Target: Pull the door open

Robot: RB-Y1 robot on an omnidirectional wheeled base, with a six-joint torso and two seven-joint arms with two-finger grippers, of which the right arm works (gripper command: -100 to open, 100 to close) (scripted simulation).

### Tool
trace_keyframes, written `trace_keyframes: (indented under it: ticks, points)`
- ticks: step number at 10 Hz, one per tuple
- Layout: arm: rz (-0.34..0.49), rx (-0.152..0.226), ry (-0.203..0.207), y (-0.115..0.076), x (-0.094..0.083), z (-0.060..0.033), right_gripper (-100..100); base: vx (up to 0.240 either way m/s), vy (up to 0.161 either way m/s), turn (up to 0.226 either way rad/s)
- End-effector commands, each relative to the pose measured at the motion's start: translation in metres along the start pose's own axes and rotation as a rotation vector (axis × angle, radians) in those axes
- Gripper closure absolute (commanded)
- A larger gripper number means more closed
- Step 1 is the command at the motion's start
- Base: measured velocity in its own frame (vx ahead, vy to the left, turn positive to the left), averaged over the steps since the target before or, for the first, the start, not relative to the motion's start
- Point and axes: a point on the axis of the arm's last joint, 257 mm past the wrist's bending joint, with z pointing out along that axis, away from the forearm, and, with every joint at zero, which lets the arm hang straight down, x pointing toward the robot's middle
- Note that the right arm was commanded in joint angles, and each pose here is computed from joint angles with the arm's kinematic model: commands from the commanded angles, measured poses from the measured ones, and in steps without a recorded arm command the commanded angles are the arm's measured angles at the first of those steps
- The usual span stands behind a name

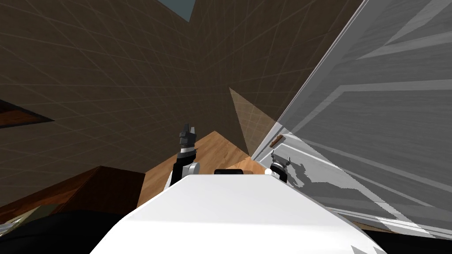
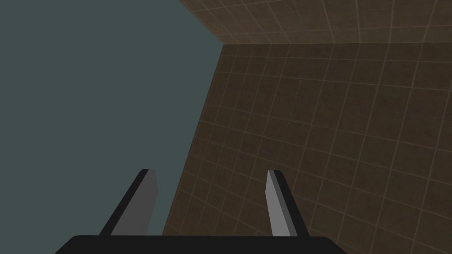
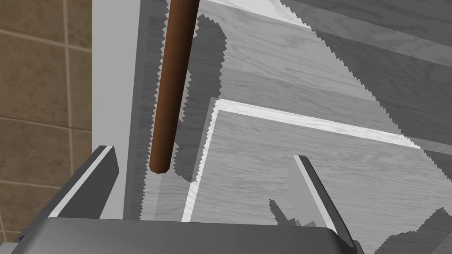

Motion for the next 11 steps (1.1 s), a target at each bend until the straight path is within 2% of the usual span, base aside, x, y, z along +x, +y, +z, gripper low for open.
trace_keyframes:
  ticks: [1, 3, 5, 9, 10, 11]
  points:
    - [0.029, -0.027, -0.018, 0.010, -0.009, -0.0023, -100, -0.020, -0.057, 0.193]
    - [0.060, -0.060, -0.037, 0.021, -0.019, -0.0033, -100, -0.022, -0.057, 0.223]
    - [0.112, -0.116, -0.067, 0.040, -0.035, -0.0061, -100, -0.021, -0.069, 0.379]
    - [0.167, -0.181, -0.095, 0.061, -0.052, -0.0111, -100, -0.026, -0.059, 0.269]
    - [0.157, -0.170, -0.091, 0.058, -0.048, -0.0102, -100, -0.010, -0.022, 0.047]
    - [0.162, -0.150, -0.087, 0.060, -0.050, -0.0094, -100, 0.127, -0.038, -0.176]
